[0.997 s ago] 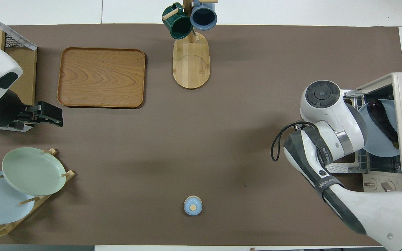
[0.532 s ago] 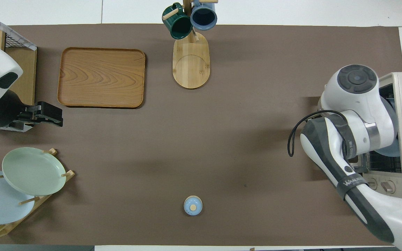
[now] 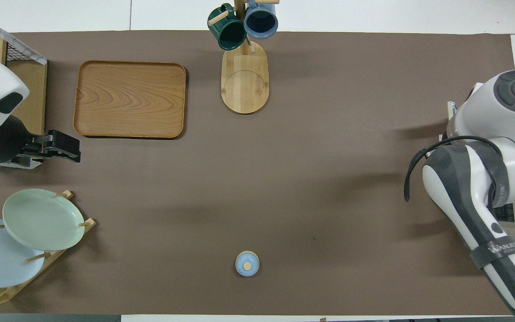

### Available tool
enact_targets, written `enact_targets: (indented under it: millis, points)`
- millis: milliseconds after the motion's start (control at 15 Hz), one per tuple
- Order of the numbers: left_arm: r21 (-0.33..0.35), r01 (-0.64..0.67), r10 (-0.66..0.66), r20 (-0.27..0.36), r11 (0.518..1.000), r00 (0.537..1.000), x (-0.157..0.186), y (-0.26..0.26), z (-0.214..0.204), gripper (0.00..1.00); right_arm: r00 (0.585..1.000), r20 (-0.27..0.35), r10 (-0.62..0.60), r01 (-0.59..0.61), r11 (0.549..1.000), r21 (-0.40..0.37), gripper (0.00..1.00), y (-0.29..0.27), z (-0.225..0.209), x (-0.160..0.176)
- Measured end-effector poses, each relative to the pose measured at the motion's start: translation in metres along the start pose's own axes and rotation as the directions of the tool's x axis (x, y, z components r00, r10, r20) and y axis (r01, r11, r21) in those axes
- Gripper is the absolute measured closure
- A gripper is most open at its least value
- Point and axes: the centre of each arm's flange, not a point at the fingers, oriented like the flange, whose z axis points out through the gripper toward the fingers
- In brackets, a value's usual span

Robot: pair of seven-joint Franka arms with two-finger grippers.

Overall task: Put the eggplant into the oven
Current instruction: 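Push the oven door shut with the right gripper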

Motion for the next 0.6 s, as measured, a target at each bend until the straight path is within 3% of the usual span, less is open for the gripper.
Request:
enact_targets:
  millis: [266, 598]
  points:
    - [0.000, 0.000, 0.000, 0.000, 1.000, 1.000, 0.000, 0.000, 0.000, 0.00, 1.000, 0.009, 0.017, -0.017, 1.000, 0.006, 0.99, 0.029, -0.005, -0.011]
    - [0.000, 0.000, 0.000, 0.000, 1.000, 1.000, 0.000, 0.000, 0.000, 0.00, 0.995, 0.096, 0.037, -0.040, 0.999, 0.030, 0.99, 0.043, -0.018, -0.027]
